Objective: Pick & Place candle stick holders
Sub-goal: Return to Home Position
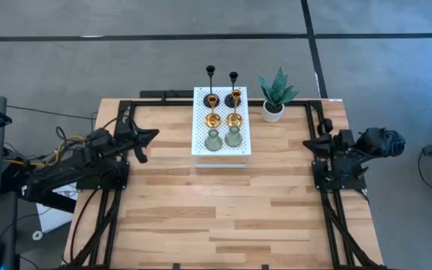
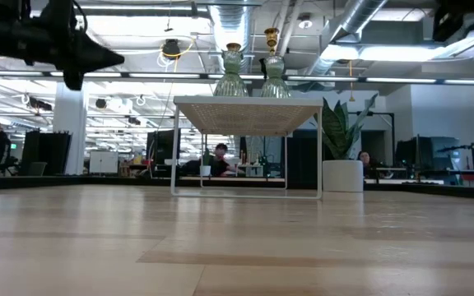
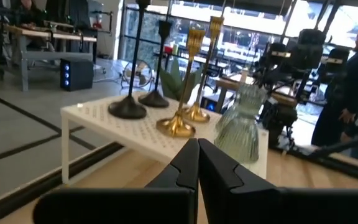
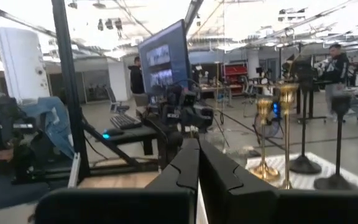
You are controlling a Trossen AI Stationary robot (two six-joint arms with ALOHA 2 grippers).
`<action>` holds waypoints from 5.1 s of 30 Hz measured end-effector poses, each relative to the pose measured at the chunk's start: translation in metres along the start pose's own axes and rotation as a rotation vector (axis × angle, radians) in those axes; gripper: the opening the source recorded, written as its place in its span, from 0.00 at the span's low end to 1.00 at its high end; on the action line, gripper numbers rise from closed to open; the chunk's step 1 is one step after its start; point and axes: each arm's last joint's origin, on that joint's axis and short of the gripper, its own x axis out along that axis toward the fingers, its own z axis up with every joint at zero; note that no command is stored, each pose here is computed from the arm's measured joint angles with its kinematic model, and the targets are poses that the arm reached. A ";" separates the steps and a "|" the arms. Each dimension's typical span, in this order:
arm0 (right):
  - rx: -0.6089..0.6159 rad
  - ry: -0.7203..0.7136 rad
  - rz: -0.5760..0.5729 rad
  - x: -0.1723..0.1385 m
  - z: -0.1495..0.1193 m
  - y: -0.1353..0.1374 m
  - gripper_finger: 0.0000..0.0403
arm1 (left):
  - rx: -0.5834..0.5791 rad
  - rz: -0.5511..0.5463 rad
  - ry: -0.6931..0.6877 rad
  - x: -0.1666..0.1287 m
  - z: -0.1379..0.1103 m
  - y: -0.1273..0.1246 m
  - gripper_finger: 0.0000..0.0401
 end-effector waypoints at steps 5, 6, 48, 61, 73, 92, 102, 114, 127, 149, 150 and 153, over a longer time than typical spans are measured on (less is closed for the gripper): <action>0.015 0.026 -0.040 0.007 -0.020 0.003 0.00 | 0.001 -0.010 0.036 0.004 -0.020 0.003 0.01; 0.024 0.033 -0.044 0.008 -0.023 0.003 0.00 | 0.001 -0.013 0.040 0.004 -0.025 0.003 0.01; 0.136 0.135 -0.190 0.018 -0.078 0.005 0.00 | -0.033 0.049 0.271 0.022 -0.077 0.012 0.02; 0.122 0.211 -0.063 0.018 -0.090 0.010 0.00 | -0.032 0.055 0.303 0.023 -0.080 0.012 0.02; 0.145 0.221 0.146 0.021 -0.119 0.018 0.00 | -0.032 0.055 0.303 0.023 -0.080 0.012 0.03; 0.058 0.169 0.186 0.022 -0.121 0.019 0.00 | -0.032 0.055 0.303 0.023 -0.080 0.012 0.03; 0.058 0.171 0.186 0.022 -0.121 0.019 0.00 | 0.094 -0.076 0.198 0.026 -0.069 0.007 0.03; 0.067 0.173 0.186 0.022 -0.121 0.019 0.00 | 0.070 -0.078 0.202 0.026 -0.069 0.007 0.03; 0.037 0.171 0.188 0.022 -0.121 0.019 0.00 | 0.067 -0.078 0.199 0.026 -0.069 0.007 0.03; 0.038 0.172 0.188 0.022 -0.122 0.019 0.00 | 0.041 -0.304 0.198 0.021 -0.070 -0.019 0.03; 0.038 0.172 0.188 0.022 -0.122 0.019 0.00 | 0.039 -0.323 0.199 0.020 -0.070 -0.021 0.03; 0.039 0.172 0.188 0.022 -0.122 0.019 0.00 | 0.034 -0.367 0.203 0.018 -0.070 -0.025 0.03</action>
